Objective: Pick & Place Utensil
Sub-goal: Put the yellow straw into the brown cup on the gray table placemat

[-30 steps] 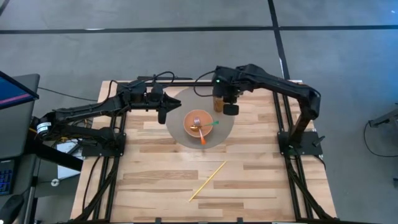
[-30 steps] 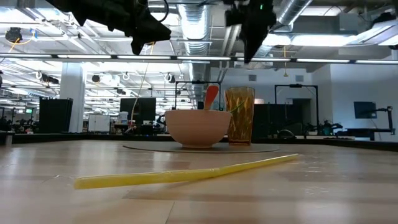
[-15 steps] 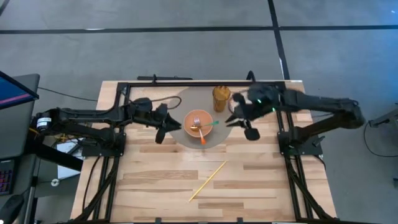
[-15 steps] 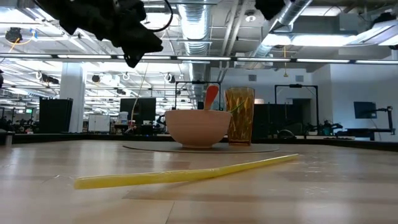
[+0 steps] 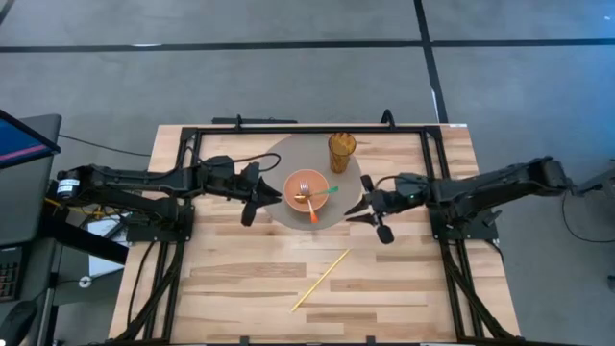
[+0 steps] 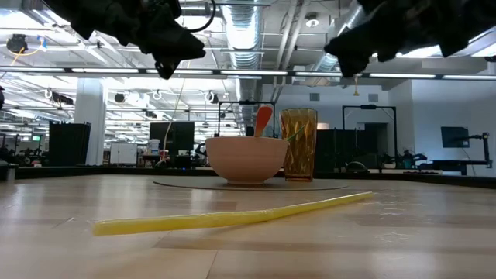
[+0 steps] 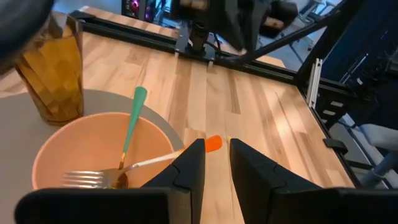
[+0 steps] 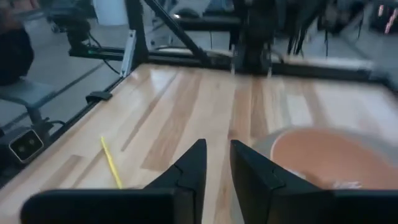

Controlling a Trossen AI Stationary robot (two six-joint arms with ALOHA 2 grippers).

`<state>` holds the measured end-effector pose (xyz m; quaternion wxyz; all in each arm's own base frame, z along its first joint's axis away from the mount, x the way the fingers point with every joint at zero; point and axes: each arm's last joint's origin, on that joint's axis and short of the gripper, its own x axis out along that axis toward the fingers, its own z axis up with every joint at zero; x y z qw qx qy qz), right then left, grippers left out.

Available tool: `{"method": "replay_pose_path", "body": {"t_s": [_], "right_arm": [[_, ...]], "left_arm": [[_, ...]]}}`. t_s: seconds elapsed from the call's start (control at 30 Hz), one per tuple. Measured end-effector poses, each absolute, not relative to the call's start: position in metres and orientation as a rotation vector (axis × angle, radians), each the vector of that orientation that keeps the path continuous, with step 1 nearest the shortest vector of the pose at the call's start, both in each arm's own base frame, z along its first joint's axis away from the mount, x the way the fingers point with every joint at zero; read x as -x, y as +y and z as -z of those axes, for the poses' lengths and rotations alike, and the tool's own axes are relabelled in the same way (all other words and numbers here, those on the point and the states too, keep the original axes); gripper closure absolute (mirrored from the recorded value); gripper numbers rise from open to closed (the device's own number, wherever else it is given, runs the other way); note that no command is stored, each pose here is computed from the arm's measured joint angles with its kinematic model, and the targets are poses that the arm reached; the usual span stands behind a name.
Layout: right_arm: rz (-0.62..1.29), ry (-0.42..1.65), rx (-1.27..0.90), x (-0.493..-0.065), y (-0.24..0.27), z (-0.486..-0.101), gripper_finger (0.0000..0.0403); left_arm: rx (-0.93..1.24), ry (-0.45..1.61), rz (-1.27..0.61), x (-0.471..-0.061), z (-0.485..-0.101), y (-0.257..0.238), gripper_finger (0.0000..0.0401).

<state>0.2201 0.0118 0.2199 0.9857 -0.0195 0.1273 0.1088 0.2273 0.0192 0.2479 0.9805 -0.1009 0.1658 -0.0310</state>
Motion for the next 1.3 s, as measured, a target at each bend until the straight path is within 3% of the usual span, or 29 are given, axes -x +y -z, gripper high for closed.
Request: {"method": "replay_pose_path", "body": {"t_s": [0.63, 1.0, 1.3], "right_arm": [[-0.368, 0.575, 0.001, -0.249, 0.064, -0.137, 0.0202], [-0.318, 0.75, 0.003, -0.258, 0.059, -0.094, 0.0207], [-0.325, 0.767, 0.018, -0.258, 0.061, -0.089, 0.0223]], "left_arm": [[0.173, 0.301, 0.051, -0.228, -0.251, 0.021, 0.0325], [0.171, 0.301, 0.051, -0.228, -0.251, 0.021, 0.0325], [0.171, 0.301, 0.051, -0.228, -0.251, 0.021, 0.0325]]}}
